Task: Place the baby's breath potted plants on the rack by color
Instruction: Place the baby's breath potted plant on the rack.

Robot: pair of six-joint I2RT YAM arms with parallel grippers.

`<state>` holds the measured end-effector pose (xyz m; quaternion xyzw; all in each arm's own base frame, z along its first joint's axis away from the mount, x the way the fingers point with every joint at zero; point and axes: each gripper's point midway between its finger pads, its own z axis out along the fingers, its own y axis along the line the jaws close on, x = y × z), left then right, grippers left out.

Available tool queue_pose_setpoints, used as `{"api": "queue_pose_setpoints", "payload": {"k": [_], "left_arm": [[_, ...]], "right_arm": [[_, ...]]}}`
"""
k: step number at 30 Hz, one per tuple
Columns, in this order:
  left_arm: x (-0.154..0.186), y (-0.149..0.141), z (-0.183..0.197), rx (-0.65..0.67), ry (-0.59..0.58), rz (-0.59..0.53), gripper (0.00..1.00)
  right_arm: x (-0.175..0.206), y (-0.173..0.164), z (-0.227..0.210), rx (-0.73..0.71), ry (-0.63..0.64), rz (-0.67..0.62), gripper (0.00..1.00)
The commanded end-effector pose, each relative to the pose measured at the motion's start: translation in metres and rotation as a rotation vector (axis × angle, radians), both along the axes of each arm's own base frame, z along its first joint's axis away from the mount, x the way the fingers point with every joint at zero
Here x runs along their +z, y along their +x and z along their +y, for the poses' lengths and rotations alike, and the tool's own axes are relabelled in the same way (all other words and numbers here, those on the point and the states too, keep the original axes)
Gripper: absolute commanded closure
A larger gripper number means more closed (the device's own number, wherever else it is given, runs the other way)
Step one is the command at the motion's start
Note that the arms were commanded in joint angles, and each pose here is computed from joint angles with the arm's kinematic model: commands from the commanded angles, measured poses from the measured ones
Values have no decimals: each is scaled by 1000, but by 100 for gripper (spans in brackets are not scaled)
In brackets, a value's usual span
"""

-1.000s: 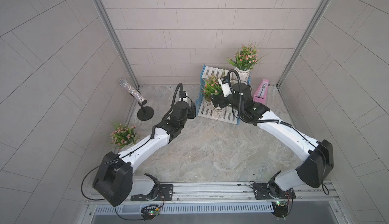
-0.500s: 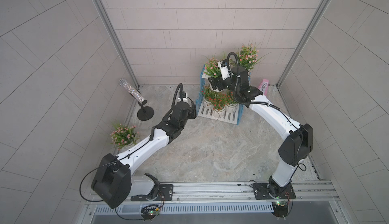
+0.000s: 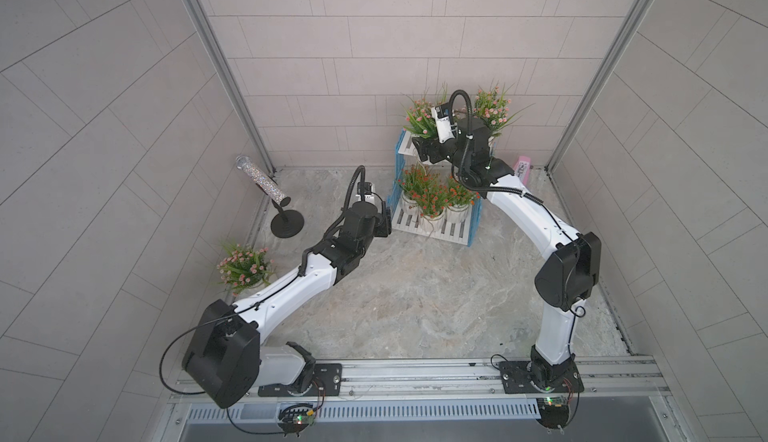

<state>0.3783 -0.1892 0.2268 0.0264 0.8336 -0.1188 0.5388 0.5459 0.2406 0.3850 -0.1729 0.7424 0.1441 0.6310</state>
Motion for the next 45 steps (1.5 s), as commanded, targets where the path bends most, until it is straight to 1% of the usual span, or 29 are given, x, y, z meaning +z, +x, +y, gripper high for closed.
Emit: {"api": "queue_pose_setpoints", "payload": {"k": [1,6,13,23,27,31,34,45], "left_arm": [[-5,-2,-3,-6,0,15,31],[-7,-2,-6,-14,-1,21,31],[-8,-2,-9,-22,-4,22,31],[-8,-2,-9,-23,-2,23,31],[-10,-3,-9,-23,0,27,31],[-10,-2,-9,-25,0,29,31],[-11,-2,-9,-23,1,29,31],[-11,-3,-9,-23,2,29,31]], "right_arm": [[48,3,-7,-19,24,-138,23],[49,17,-8,-30,15,-137,23],[41,34,-4,-34,-4,-117,23],[32,47,-4,-42,-13,-94,21],[28,49,-5,-48,-17,-85,15],[29,51,-6,-50,-13,-86,5],[30,51,-5,-47,-12,-87,0],[38,45,-4,-27,-6,-94,1]]}}
